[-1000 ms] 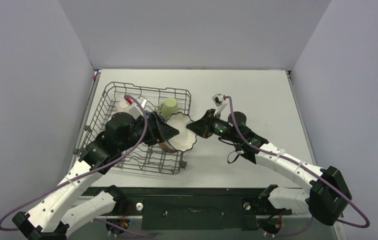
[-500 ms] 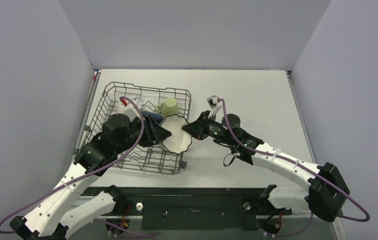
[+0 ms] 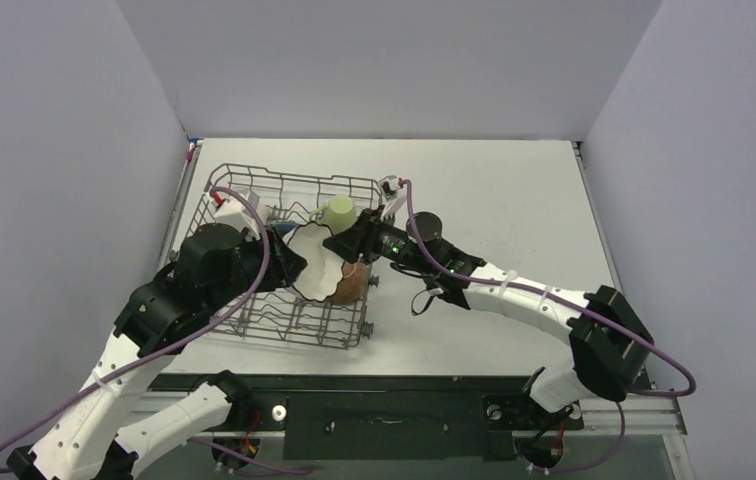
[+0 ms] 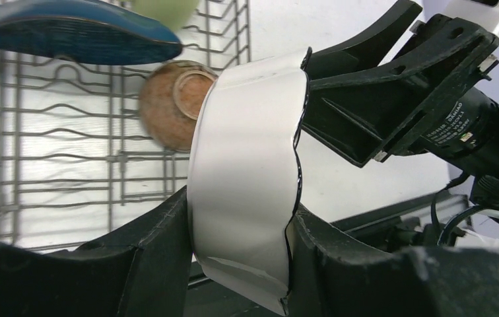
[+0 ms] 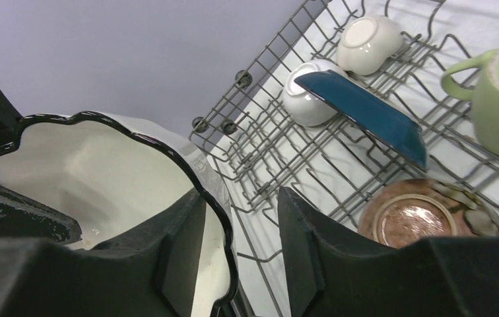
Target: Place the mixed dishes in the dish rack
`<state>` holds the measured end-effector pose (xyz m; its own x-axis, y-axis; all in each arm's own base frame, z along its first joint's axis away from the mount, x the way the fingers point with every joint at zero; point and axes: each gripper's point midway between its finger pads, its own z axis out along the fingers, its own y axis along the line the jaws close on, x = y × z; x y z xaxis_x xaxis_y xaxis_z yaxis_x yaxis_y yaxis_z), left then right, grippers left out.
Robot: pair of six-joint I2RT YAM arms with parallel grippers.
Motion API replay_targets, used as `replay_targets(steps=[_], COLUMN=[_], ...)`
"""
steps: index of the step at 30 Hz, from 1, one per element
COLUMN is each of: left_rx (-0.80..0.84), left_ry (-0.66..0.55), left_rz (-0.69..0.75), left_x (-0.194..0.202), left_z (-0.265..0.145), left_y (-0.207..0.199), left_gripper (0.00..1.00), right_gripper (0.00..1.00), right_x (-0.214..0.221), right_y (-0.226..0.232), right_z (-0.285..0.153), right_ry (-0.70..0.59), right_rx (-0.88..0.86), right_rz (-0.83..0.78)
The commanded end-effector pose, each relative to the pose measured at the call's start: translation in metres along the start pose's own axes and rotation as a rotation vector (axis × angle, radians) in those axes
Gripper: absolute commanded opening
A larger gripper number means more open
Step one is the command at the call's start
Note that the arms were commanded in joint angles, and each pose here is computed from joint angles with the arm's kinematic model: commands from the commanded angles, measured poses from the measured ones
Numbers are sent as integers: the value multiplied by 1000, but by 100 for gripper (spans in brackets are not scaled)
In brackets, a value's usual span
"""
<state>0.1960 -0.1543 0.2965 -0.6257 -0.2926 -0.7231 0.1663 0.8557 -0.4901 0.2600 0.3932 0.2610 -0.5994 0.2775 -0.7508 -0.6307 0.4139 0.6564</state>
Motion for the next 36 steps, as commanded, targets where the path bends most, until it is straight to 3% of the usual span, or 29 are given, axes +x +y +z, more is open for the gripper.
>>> replay_targets(steps=[1,5,12,19,36], left_rx=[-46,-151,-388,-442,-830], left_ry=[-88,-95,-81,-57,41], left_rz=[27,58,171,210,297], left_x=[-28,-32,-31,-30,-37], left_z=[-24,-30,-30,-14,9], left_y=[5,24,70,86,191], left_gripper=[0,0,0,0,0], right_gripper=[45,61,75,77,75], right_x=[-37,-39,-57,-71,-36], right_y=[30,26,15,-19,-71], right_z=[25,29,7,-28,-60], right_ry=[-108,-106,-94,-124,-70], right_rx=[-102,-73,-22,54,206], right_rz=[9,13,-10,-9,-12])
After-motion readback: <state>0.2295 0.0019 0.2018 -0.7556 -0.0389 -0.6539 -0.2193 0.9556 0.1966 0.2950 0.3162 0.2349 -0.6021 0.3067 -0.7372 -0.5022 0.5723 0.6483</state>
